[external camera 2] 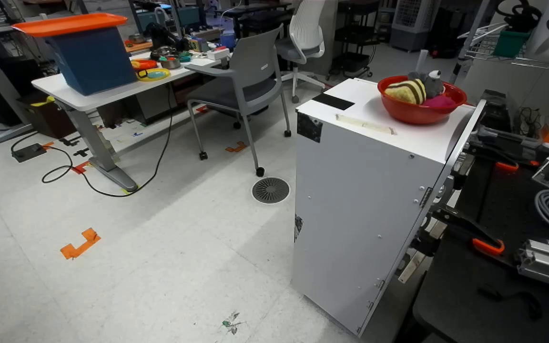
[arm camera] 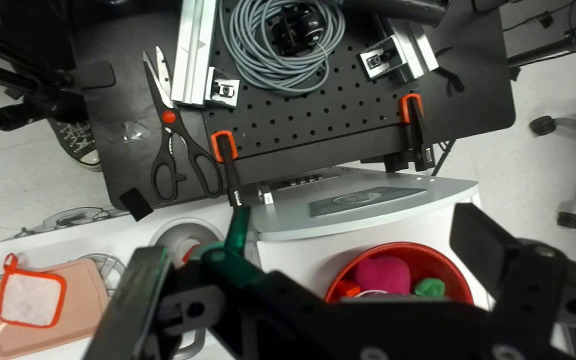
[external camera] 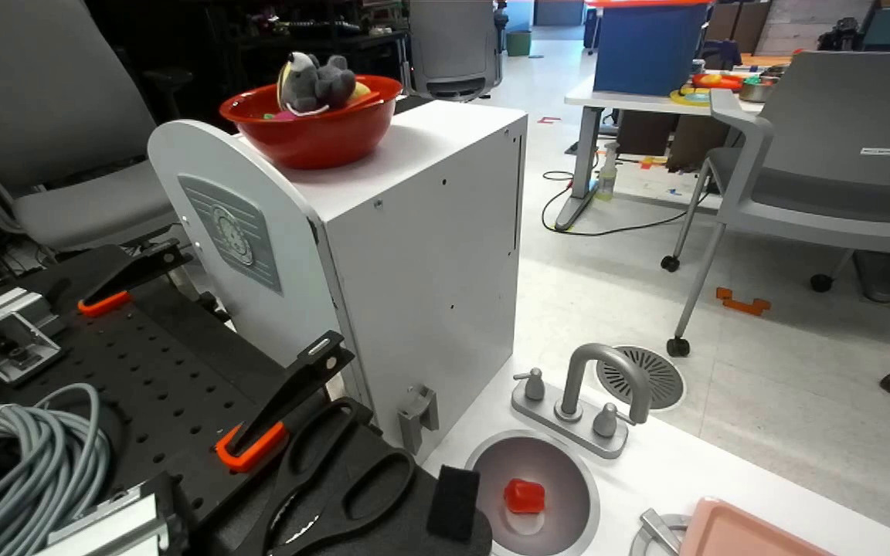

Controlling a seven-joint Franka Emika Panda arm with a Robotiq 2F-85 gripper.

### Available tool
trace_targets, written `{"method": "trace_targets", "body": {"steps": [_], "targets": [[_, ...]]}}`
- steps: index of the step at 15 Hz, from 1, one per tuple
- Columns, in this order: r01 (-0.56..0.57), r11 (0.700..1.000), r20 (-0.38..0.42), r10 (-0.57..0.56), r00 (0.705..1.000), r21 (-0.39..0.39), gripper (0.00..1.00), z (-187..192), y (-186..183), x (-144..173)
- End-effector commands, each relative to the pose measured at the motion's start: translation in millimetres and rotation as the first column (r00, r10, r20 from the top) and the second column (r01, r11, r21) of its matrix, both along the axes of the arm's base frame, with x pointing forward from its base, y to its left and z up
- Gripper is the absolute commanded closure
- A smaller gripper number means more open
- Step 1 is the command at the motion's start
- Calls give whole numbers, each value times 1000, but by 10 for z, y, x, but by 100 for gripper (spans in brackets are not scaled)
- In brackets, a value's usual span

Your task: Remove the gray toy from the bowl and put in it in the toy sink

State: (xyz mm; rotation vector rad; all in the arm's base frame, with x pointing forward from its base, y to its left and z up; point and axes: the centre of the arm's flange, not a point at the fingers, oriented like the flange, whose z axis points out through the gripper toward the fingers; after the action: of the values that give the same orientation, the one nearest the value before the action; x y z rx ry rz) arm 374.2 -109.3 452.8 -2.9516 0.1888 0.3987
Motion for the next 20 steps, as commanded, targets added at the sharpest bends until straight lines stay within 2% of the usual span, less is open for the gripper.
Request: {"method": "trace_targets", "body": {"steps": [1, 3, 6, 10, 11, 15, 18, 20], "targets": [[4, 987, 23, 0, 1000, -162, 0, 95, 91, 174], [-7, 968, 55, 21, 998, -250, 0, 117, 231, 212], [-37, 957, 107, 71, 992, -289, 0, 136, 459, 265], [-100, 963, 195, 151, 969, -250, 0, 127, 702, 299], [-94, 958, 237, 161, 958, -271, 0, 118, 732, 313], [-102, 956, 328, 193, 925, -275, 0, 82, 794, 335], [-137, 970, 357, 202, 912, -200, 0, 54, 768, 311], [-153, 976, 351, 199, 915, -154, 0, 13, 753, 304]]}}
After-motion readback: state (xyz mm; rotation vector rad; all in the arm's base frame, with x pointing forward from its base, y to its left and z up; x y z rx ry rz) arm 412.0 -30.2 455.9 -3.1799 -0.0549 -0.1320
